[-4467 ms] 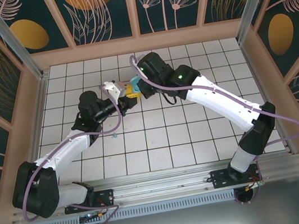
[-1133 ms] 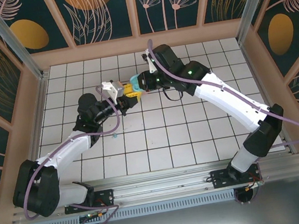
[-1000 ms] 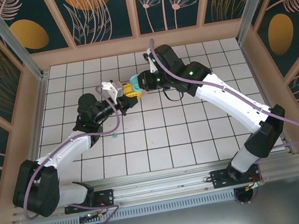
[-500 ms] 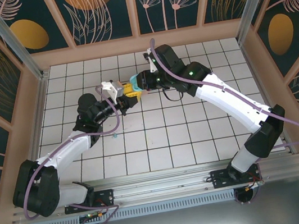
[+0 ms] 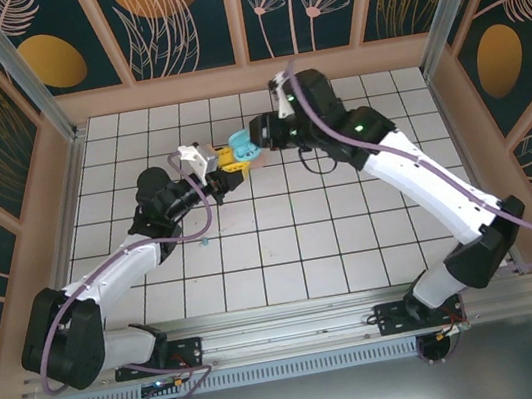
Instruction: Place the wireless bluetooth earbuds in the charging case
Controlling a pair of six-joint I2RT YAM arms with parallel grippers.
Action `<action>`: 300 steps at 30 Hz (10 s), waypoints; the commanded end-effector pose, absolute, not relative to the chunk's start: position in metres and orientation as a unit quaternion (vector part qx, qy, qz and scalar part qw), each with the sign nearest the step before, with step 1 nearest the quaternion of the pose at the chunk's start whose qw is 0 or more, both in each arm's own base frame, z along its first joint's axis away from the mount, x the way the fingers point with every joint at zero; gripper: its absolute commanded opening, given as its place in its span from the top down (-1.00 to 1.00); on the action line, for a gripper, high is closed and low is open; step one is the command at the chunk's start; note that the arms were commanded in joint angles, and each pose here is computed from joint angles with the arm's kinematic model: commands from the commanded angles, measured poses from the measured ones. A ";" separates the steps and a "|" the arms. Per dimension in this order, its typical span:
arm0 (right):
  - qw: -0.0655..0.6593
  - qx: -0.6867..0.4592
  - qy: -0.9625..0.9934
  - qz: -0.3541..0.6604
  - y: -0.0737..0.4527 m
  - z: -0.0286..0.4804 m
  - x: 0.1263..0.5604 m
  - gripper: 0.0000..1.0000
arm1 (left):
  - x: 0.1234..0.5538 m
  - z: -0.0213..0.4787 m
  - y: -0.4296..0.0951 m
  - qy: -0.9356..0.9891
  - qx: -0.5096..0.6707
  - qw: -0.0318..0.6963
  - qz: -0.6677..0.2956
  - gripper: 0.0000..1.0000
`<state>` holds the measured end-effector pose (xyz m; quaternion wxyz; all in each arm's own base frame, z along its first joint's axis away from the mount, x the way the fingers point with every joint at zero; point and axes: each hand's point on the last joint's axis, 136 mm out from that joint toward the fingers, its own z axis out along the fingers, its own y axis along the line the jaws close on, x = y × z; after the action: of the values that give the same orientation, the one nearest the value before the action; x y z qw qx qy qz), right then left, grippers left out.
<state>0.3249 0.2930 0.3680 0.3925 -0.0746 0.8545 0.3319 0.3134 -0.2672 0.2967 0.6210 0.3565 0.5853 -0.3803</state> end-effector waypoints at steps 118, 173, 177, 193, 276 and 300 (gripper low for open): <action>-0.006 -0.087 0.993 0.077 0.426 0.038 0.275 0.71 | 0.222 0.338 -0.193 0.565 0.331 0.697 -0.293 0.55; 0.409 -0.276 0.800 0.341 0.349 0.323 0.273 0.89 | 0.274 0.310 -0.255 0.568 0.379 0.610 -0.401 0.59; 0.396 -0.283 0.803 0.345 0.354 0.327 0.271 0.90 | 0.277 0.304 -0.254 0.577 0.379 0.610 -0.389 0.59; 0.367 -0.262 0.842 0.294 0.342 0.337 0.290 0.90 | 0.286 0.279 -0.251 0.607 0.385 0.597 -0.355 0.61; 0.277 -0.296 0.803 0.437 0.345 0.302 0.237 0.89 | 0.288 0.276 -0.255 0.623 0.364 0.573 -0.390 0.64; 0.330 -0.269 0.825 0.372 0.341 0.305 0.293 0.93 | 0.278 0.278 -0.257 0.613 0.366 0.568 -0.410 0.63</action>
<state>0.2690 0.3447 0.2939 0.2906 -0.2754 0.8271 0.3944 0.2919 -0.2504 0.2572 0.5539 0.3434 0.6528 -0.3863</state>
